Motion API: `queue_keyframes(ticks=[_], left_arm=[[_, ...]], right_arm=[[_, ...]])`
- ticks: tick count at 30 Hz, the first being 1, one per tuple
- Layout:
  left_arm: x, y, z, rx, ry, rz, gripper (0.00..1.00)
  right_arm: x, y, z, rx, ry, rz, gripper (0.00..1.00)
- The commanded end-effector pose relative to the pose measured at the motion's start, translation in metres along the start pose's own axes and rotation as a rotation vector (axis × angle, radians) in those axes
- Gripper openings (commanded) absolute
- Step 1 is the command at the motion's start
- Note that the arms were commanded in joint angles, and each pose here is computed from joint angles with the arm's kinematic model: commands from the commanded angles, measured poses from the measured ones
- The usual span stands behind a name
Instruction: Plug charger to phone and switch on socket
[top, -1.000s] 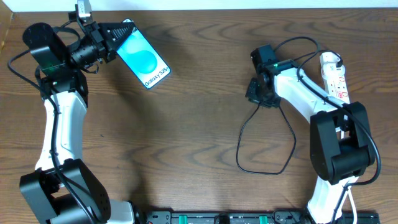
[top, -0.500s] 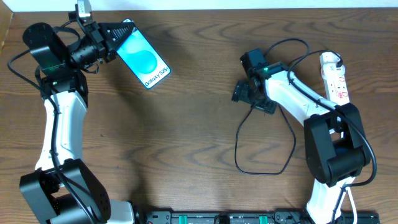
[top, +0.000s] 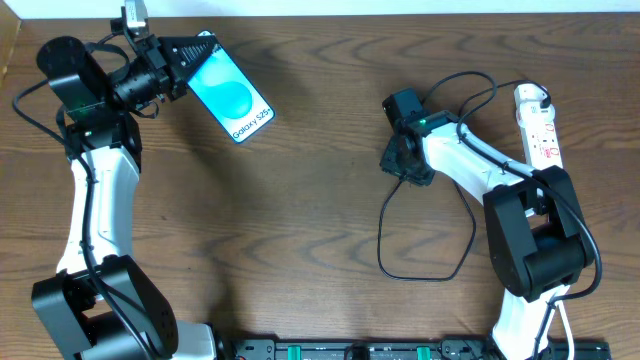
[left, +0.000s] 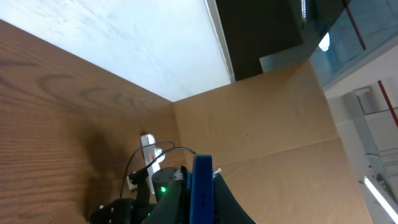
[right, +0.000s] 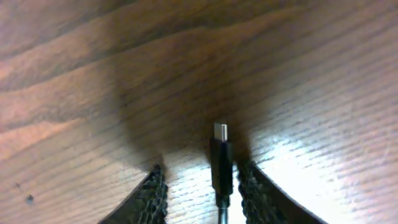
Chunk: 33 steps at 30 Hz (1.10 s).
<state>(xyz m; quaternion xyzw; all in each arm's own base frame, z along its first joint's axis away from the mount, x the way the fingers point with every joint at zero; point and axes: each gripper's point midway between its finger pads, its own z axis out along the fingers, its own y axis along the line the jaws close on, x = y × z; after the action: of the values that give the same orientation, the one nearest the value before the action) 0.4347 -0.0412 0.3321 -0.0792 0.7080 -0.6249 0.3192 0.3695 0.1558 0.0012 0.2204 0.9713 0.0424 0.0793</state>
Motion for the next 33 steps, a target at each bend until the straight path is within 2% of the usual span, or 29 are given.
queue_keyframes(ticks=[1, 6, 8, 11, 15, 19, 28, 33], left_arm=[[0.001, -0.005, -0.001, 0.012, 0.015, 0.015, 0.08], [0.001, -0.005, -0.001, 0.012, 0.015, 0.015, 0.07], [0.001, -0.005, -0.001, 0.012, 0.014, 0.015, 0.08], [0.001, -0.005, -0.001, 0.012, 0.015, 0.015, 0.08], [0.001, -0.005, -0.001, 0.012, 0.014, 0.016, 0.08], [0.001, -0.005, -0.001, 0.012, 0.015, 0.015, 0.08], [0.001, -0.005, -0.001, 0.010, 0.011, 0.016, 0.08], [0.001, -0.005, -0.001, 0.010, 0.011, 0.016, 0.08]], right_arm=[[0.008, -0.005, 0.006, 0.017, 0.019, 0.000, 0.01], [0.013, 0.002, 0.006, -0.024, 0.057, 0.002, 0.01], [0.021, 0.019, 0.004, -0.126, 0.121, -0.031, 0.01], [0.036, 0.070, -0.015, -0.447, 0.228, -0.235, 0.01], [0.064, 0.130, -0.084, -1.022, 0.321, -0.577, 0.01], [0.077, 0.145, -0.130, -1.322, 0.310, -0.773, 0.01], [0.093, 0.148, -0.185, -1.660, 0.267, -1.037, 0.01], [0.101, 0.157, -0.196, -1.683, 0.272, -1.080, 0.01]])
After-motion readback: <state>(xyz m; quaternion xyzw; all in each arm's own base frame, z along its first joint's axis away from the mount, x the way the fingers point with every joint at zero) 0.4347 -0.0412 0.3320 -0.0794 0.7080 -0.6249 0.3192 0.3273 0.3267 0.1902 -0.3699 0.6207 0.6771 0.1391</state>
